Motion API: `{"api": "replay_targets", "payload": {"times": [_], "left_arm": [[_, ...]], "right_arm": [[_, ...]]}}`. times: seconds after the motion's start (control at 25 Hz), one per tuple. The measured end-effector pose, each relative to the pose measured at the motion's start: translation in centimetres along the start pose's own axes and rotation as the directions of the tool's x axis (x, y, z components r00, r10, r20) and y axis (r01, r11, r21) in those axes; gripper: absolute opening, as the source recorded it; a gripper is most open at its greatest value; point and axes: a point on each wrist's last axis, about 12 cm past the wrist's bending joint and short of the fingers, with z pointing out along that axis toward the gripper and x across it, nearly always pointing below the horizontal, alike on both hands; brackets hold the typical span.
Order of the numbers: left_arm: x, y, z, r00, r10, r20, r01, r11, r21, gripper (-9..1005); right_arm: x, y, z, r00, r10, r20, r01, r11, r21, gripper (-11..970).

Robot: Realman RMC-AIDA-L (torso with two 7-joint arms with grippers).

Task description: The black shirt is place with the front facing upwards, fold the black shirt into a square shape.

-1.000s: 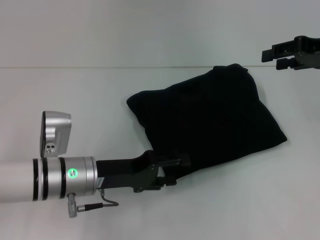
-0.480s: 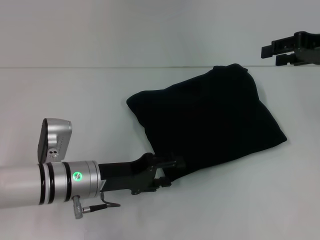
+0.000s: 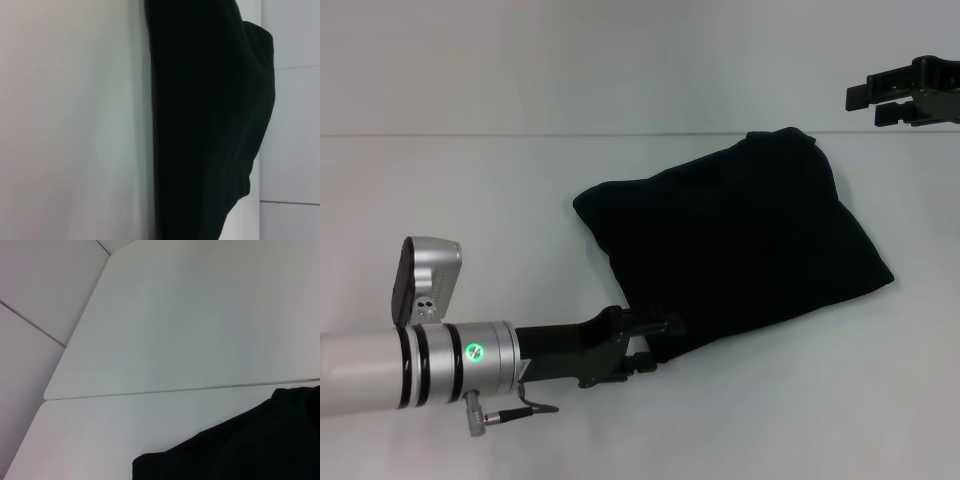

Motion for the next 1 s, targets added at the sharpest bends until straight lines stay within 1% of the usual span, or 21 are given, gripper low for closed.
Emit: {"api": "replay_targets", "payload": {"times": [0.44, 0.6, 0.76, 1.0], "left_arm": [[-0.1, 0.4, 0.2, 1.0, 0.014, 0.018, -0.013, 1.0, -0.024, 779], [-0.1, 0.1, 0.7, 0.999, 0.029, 0.013, -0.029, 0.999, -0.026, 779], [-0.1, 0.1, 1.4, 0.999, 0.035, 0.003, -0.035, 0.998, -0.051, 778], [-0.2, 0.0, 1.5, 0.999, 0.042, 0.008, -0.041, 0.998, -0.051, 776]], "right_arm": [[0.0, -0.1, -0.1, 1.0, 0.007, 0.006, -0.007, 1.0, -0.003, 629], [0.0, -0.1, 0.0, 1.0, 0.012, 0.003, -0.012, 1.0, -0.006, 629], [0.1, -0.1, 0.1, 1.0, 0.015, 0.001, -0.015, 1.0, -0.007, 630], [0.1, -0.1, 0.1, 1.0, 0.016, -0.001, -0.016, 1.0, -0.009, 630]]}}
